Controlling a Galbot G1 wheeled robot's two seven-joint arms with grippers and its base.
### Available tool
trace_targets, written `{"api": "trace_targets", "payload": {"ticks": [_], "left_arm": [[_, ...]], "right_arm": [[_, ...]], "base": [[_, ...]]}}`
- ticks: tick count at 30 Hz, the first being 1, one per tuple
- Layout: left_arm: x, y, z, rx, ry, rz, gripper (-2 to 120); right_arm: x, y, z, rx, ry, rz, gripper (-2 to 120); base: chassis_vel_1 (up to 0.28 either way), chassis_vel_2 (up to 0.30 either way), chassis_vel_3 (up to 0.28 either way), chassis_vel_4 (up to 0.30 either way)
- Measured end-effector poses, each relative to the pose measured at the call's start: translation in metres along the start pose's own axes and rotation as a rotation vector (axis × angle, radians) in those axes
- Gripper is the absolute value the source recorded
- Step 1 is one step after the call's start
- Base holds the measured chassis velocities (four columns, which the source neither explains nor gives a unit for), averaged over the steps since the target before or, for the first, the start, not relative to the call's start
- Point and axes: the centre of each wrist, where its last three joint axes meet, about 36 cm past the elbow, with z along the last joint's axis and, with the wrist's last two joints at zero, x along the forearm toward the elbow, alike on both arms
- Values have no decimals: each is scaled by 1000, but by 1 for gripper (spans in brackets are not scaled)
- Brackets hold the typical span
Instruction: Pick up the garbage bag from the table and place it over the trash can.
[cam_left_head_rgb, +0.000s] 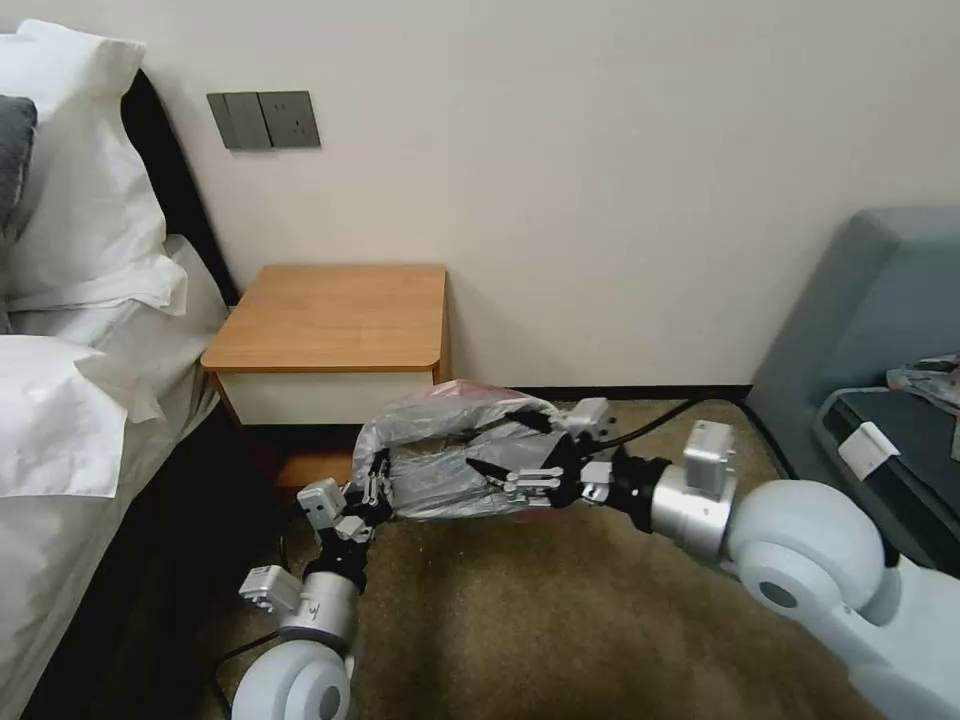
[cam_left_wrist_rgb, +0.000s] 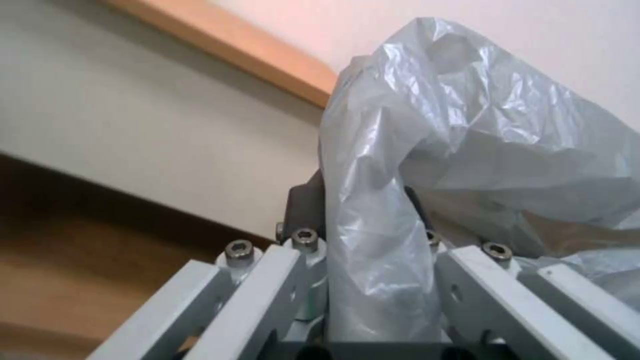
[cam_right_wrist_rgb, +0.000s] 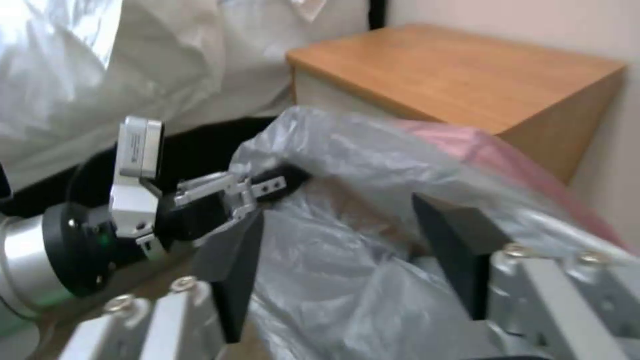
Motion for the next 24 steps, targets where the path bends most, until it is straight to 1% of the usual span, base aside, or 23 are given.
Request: {"api": "trace_targets", "payload": {"ticks": [1, 2, 3, 4, 5, 8, 9, 12, 13, 15, 19, 21, 24], "left_arm": [[0, 0, 0, -21, -8, 3, 7], [0, 0, 0, -21, -8, 3, 7], [1, -1, 1, -35, -13, 4, 7], [2, -3, 1, -47, -19, 5, 7], [2, -3, 1, -47, -19, 5, 7], [3, -6, 2, -82, -37, 9, 7], [3, -6, 2, -82, -37, 9, 7], [3, -9, 1, -106, -50, 14, 7], [3, -9, 1, -106, -50, 14, 7], [3, -11, 0, -114, -57, 17, 7], [3, -13, -2, -141, -72, 20, 7], [3, -13, -2, -141, -72, 20, 7], [4, -14, -1, -175, -84, 22, 7]], "right_arm": [[-5, -1, -4, 0, 11, -5, 53], [-5, -1, -4, 0, 11, -5, 53], [-11, -3, -6, -17, 26, -9, 46], [-17, -3, -9, -52, 43, -10, 42], [-17, -3, -9, -52, 43, -10, 42], [-30, 2, -18, -160, 104, -3, 27], [-30, 2, -18, -160, 104, -3, 27], [-42, 8, -26, -272, 152, 27, 12], [-42, 8, -26, -272, 152, 27, 12], [-51, 6, -28, -300, 176, 65, 2], [-62, 7, -34, -332, 202, 103, 0], [-62, 7, -34, -332, 202, 103, 0], [-73, 11, -39, -322, 217, 122, 0]], "base": [[0, 0, 0, 0], [0, 0, 0, 0], [0, 0, 0, 0], [0, 0, 0, 0], [0, 0, 0, 0], [0, 0, 0, 0], [0, 0, 0, 0], [0, 0, 0, 0], [0, 0, 0, 0], [0, 0, 0, 0], [0, 0, 0, 0], [0, 0, 0, 0], [0, 0, 0, 0]]}}
